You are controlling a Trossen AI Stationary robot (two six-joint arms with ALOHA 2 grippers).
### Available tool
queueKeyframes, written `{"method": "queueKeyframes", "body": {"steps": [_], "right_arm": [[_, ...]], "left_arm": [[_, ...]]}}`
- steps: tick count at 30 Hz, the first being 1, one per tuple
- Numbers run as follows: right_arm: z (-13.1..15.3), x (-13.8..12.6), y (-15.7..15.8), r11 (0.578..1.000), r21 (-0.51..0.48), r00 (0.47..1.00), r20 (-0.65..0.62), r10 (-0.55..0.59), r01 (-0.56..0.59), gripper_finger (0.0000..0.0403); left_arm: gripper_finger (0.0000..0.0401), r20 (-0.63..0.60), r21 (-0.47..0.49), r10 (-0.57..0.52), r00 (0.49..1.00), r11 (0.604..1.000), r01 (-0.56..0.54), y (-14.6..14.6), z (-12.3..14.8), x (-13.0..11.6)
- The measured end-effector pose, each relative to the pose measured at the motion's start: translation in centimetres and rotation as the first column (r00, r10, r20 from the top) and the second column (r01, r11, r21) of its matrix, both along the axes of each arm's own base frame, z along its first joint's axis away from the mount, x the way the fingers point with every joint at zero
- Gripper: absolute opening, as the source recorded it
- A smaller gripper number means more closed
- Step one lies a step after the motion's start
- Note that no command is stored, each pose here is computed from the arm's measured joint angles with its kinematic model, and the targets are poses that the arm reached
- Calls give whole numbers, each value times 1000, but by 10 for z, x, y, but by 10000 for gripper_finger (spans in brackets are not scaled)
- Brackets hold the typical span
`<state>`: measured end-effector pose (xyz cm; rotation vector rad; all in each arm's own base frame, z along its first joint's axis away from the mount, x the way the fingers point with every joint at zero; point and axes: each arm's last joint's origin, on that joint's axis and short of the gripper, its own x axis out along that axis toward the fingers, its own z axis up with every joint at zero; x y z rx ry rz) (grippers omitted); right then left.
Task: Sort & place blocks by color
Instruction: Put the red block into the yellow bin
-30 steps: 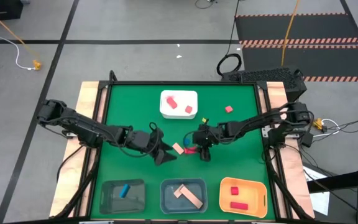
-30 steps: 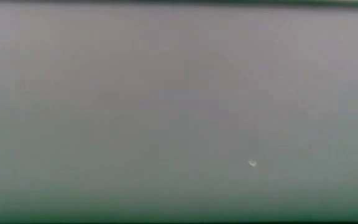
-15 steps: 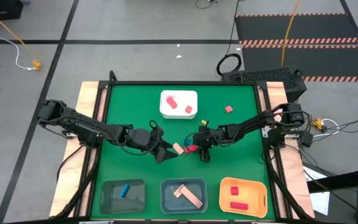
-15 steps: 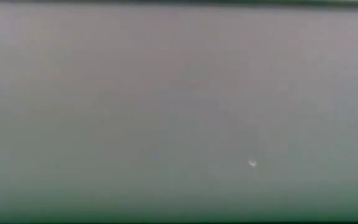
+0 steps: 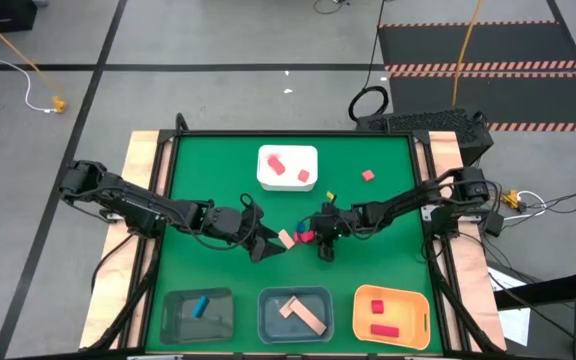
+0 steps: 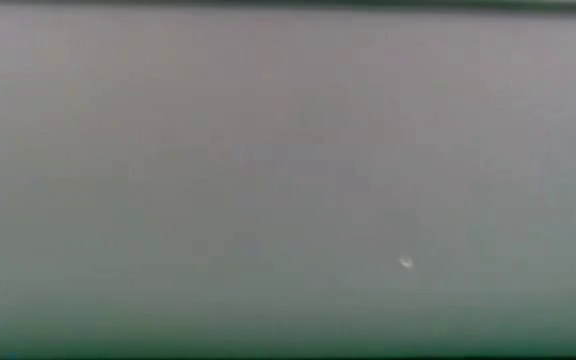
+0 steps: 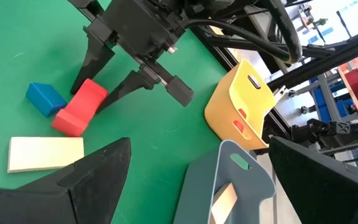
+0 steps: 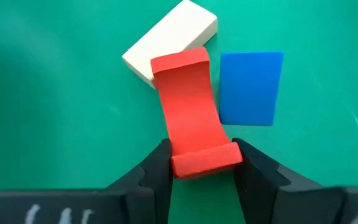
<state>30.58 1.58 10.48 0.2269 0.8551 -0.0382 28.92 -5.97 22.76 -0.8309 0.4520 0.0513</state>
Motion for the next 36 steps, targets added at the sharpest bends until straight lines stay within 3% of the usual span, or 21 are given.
{"method": "queueKeyframes", "body": {"steps": [6, 12, 15, 20, 24, 28, 32, 36], "right_arm": [[14, -5, 10, 998, 59, 1000, 8, -27, 26, 118], [53, -20, 19, 994, 104, 998, 57, -30, 24, 118], [73, -32, 22, 985, 163, 996, 60, -65, 54, 118], [110, -57, 34, 936, 349, 993, 88, -83, 48, 123], [135, -77, 50, 865, 502, 990, 115, -77, 9, 127], [153, -97, 68, 737, 675, 997, 80, -23, -37, 124], [160, -113, 91, 584, 812, 996, -45, 75, -7, 124], [154, -127, 112, 525, 848, 963, -199, 182, 76, 124]], "left_arm": [[381, 0, 4, -1, 1000, 1000, 1, 0, 0, 0], [381, 0, 9, 8, 1000, 1000, -8, 0, 0, 0], [381, 4, 23, 54, 999, 998, -54, 2, 0, 0], [381, 10, 37, 84, 996, 996, -85, 3, 0, 0], [381, -3, 85, 64, 998, 994, -63, 3, -1, 0], [381, -39, 138, 45, 998, 990, -40, 4, -5, -2], [381, -105, 156, 48, 993, 987, -31, 6, -11, -5], [381, -183, 187, 55, 982, 982, -21, 9, -17, -9]]}}
